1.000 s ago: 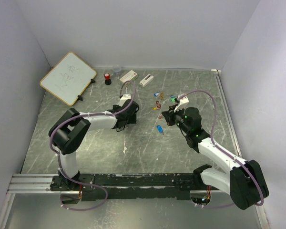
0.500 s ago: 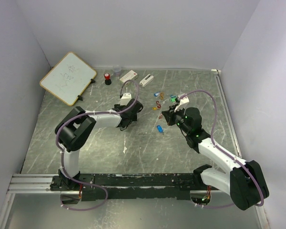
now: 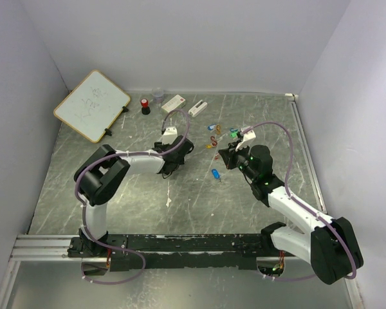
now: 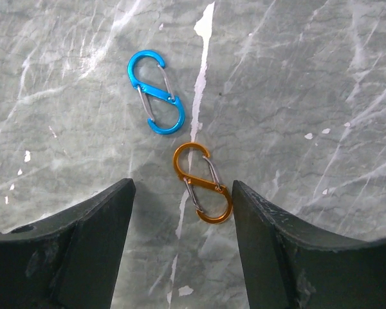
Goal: Put the keys on the keyring
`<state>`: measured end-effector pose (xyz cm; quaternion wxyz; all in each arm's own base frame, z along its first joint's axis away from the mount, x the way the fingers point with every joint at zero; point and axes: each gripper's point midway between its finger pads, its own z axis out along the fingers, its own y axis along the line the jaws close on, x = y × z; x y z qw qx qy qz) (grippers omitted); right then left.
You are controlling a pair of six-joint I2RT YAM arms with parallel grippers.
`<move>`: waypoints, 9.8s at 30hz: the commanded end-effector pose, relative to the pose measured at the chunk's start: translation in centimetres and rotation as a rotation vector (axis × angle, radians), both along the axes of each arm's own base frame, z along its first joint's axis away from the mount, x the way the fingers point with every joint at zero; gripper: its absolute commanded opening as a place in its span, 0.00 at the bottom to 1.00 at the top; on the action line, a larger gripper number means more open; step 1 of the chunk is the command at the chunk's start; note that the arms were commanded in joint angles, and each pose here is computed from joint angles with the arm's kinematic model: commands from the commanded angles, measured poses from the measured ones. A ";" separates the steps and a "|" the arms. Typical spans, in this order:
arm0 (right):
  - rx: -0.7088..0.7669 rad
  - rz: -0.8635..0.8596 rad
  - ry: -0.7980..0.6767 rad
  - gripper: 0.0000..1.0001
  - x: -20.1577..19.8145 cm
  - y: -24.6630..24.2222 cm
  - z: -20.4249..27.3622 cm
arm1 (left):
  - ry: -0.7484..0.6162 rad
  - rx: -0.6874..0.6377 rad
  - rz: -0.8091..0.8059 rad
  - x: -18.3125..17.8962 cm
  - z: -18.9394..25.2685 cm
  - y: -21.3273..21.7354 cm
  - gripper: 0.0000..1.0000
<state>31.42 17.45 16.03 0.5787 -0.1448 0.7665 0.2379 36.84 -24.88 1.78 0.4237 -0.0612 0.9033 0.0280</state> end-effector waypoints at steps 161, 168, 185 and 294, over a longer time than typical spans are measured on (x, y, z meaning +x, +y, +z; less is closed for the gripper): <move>-0.170 0.142 -0.035 0.00 -1.5 6.0 -1.7 | -0.051 -0.359 -0.771 -8.6 14.1 -12.9 0.07; -0.173 0.111 -0.036 0.00 -1.3 5.6 -1.7 | -0.034 -0.355 -0.787 -9.1 13.8 -12.7 0.07; -0.160 0.054 -0.061 0.00 -1.2 4.5 -0.9 | -0.029 -0.356 -0.809 -9.6 13.7 -12.6 0.07; -0.049 -0.034 -0.085 0.00 -1.0 3.2 3.5 | -0.168 -0.478 -0.824 -9.7 15.9 -11.3 0.72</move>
